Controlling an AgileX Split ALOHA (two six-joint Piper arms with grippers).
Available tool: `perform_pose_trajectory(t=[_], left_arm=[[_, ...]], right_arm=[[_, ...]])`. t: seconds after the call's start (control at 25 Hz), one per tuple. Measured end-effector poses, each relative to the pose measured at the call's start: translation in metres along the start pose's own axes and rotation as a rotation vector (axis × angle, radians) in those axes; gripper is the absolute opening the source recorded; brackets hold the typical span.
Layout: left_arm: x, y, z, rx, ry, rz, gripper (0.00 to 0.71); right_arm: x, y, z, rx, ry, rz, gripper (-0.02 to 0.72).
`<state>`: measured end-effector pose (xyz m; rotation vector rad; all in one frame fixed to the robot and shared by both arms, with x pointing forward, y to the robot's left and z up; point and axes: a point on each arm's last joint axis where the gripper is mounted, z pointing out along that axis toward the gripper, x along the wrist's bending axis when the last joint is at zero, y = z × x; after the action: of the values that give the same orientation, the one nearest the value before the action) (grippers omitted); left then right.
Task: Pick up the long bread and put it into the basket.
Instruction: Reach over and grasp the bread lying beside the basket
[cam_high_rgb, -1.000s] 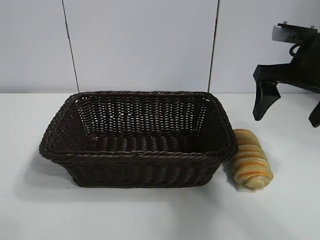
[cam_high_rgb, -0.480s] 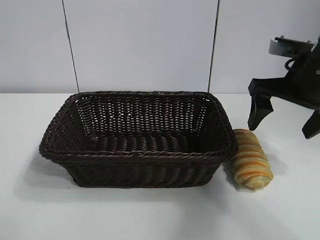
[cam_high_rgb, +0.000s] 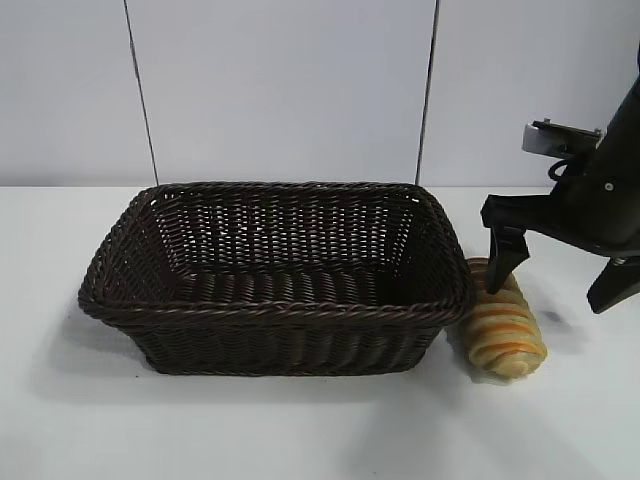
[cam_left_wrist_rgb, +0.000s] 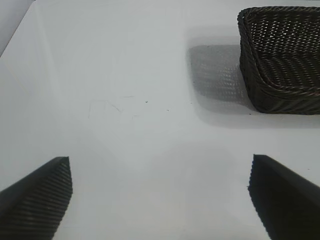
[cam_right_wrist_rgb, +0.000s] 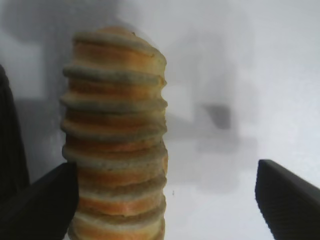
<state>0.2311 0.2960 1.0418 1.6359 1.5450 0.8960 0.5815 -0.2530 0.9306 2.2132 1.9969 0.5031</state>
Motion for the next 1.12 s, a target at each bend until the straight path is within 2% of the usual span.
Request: perform_pose_trajectory(t=[0.32, 0.64, 0.72, 0.96, 1.12], left_arm=[[0.000, 0.000, 0.000, 0.000, 0.000, 0.000, 0.690], [0.000, 0.000, 0.000, 0.000, 0.000, 0.000, 0.690], [0.000, 0.000, 0.000, 0.000, 0.001, 0.001, 0.690], [0.000, 0.000, 0.000, 0.000, 0.000, 0.001, 0.690], [0.000, 0.000, 0.000, 0.000, 0.000, 0.001, 0.690]], right_arm=[[0.001, 0.002, 0.002, -0.016, 0.016, 0.029, 0.640], [-0.001, -0.002, 0.022, 0.030, 0.011, 0.050, 0.636], [-0.001, -0.003, 0.023, 0.033, 0.012, 0.055, 0.586], [0.006, -0.003, 0.024, 0.022, 0.027, 0.069, 0.312], [0.006, -0.003, 0.024, 0.022, 0.019, 0.085, 0.211]])
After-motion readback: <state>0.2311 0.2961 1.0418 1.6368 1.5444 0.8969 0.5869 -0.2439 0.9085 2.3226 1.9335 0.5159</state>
